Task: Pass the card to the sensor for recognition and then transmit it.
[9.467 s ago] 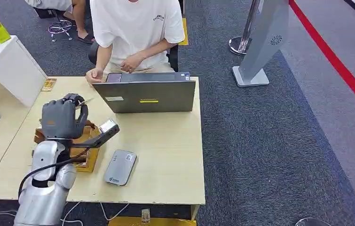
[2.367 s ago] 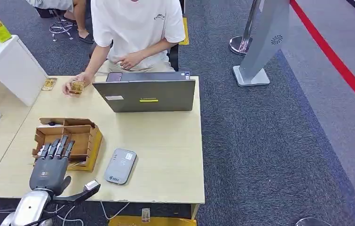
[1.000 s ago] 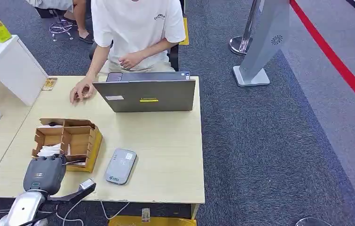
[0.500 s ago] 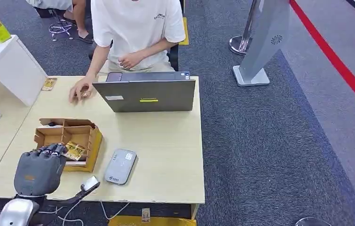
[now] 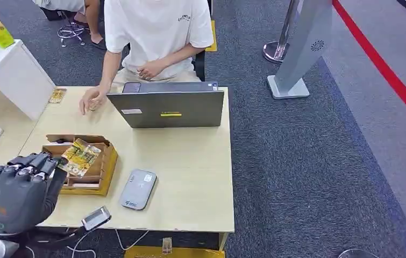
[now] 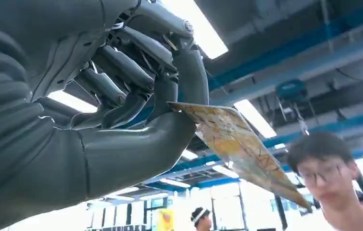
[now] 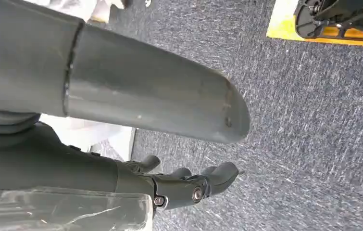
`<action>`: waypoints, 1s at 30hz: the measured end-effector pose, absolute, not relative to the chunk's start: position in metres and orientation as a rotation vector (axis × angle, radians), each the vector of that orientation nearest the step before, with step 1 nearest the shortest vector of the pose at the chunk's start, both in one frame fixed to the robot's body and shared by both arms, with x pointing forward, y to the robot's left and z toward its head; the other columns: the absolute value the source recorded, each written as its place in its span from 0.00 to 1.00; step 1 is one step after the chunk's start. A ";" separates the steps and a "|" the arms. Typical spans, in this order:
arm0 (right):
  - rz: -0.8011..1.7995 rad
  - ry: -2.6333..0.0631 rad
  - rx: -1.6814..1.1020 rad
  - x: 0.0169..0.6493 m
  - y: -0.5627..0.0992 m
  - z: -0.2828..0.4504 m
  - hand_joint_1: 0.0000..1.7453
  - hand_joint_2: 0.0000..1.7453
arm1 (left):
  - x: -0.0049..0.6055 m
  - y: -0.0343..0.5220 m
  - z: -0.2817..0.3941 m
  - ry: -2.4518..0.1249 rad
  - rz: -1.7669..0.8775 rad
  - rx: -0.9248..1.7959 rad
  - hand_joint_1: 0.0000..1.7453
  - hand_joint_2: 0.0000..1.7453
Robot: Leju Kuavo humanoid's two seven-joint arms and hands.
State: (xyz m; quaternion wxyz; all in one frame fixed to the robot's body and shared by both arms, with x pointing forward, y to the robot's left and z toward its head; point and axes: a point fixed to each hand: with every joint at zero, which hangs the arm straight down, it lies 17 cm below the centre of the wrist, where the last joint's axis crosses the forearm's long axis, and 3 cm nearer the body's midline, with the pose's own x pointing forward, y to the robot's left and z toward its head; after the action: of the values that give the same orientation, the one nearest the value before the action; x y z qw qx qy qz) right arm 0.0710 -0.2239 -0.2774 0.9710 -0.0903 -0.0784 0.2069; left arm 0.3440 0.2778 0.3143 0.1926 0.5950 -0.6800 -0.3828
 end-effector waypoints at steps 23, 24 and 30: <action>0.592 -0.183 -0.177 0.083 -0.219 -0.276 0.00 0.00 | 0.599 0.434 0.358 -1.301 -0.890 1.963 1.00 1.00; 0.593 -0.183 -0.176 0.083 -0.219 -0.276 0.00 0.00 | 0.603 0.436 0.358 -1.290 -0.889 1.959 1.00 1.00; 0.597 -0.184 -0.177 0.083 -0.219 -0.276 0.00 0.00 | 0.614 0.436 0.335 -1.231 -0.934 1.916 1.00 1.00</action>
State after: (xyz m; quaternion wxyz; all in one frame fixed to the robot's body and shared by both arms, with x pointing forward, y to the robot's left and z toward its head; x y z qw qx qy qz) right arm 0.0831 -0.2189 -0.2755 0.9478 -0.0869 -0.0903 0.2931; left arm 0.6143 0.4357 0.3354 0.3336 0.7339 -0.4714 -0.3576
